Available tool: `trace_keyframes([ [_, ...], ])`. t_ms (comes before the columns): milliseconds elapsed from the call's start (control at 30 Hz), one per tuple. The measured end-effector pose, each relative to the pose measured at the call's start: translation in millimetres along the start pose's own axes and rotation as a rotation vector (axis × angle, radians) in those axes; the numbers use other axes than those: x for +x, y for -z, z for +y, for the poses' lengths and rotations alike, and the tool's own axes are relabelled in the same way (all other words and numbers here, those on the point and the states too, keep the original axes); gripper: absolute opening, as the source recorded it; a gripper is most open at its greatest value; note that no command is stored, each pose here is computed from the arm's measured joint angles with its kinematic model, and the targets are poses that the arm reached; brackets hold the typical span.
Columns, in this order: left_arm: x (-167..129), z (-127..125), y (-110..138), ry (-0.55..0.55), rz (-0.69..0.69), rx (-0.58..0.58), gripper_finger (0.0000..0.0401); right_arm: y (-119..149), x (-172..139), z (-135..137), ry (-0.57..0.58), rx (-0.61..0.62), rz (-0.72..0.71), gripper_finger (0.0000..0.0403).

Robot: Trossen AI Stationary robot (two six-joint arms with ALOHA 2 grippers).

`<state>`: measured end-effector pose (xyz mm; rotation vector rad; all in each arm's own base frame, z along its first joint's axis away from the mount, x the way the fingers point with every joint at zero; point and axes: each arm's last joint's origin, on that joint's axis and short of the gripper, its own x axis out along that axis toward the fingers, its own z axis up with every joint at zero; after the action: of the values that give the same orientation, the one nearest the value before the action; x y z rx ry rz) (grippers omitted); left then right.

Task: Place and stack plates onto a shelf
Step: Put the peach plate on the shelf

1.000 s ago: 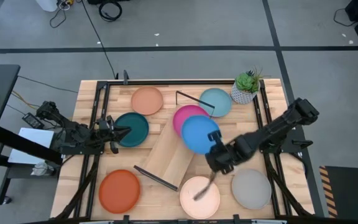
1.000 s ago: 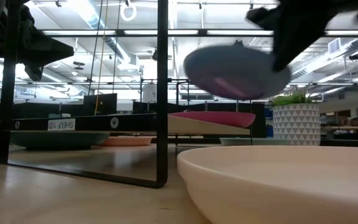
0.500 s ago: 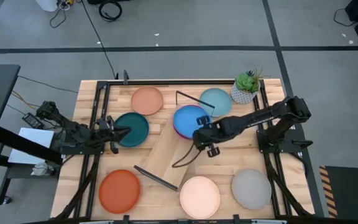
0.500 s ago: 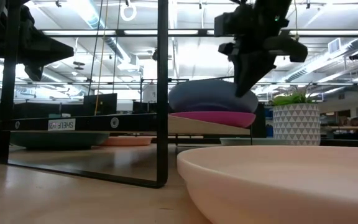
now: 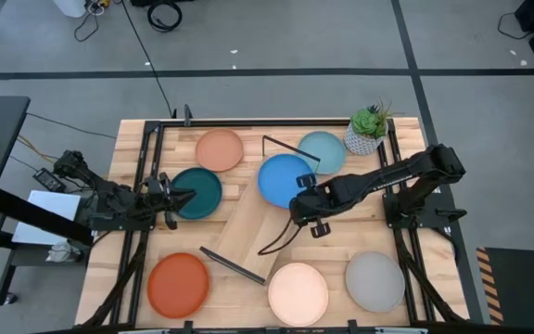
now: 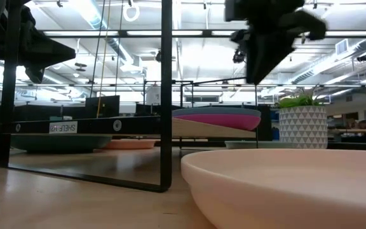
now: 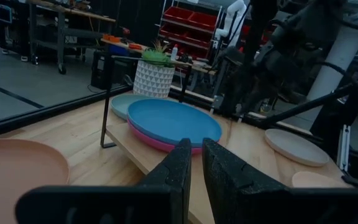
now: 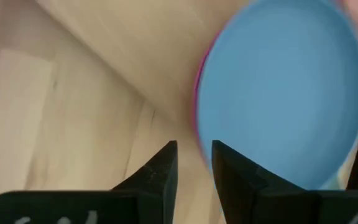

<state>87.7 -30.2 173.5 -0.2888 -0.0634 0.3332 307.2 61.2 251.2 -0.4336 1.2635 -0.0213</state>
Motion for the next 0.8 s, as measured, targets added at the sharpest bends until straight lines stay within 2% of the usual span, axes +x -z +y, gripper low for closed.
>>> trace_keyframes([
  [200, 0, 0, 0, 0.0, -0.001, -0.002, 0.0045, 33, -4, 11, 0.021, 0.085, 0.126, 0.0114],
  [533, 0, 0, 0, 0.001, -0.002, -0.003, 0.0045, 110, 12, 3, 0.106, 0.176, 0.022, 0.0114],
  [733, 0, 0, 0, 0.0, -0.002, -0.002, 0.0045, 130, 26, 14, -0.095, 0.297, 0.003, 0.0114],
  [800, 0, 0, 0, 0.0, -0.002, -0.002, 0.0045, 128, 29, 24, -0.14, 0.278, -0.039, 0.0114],
])
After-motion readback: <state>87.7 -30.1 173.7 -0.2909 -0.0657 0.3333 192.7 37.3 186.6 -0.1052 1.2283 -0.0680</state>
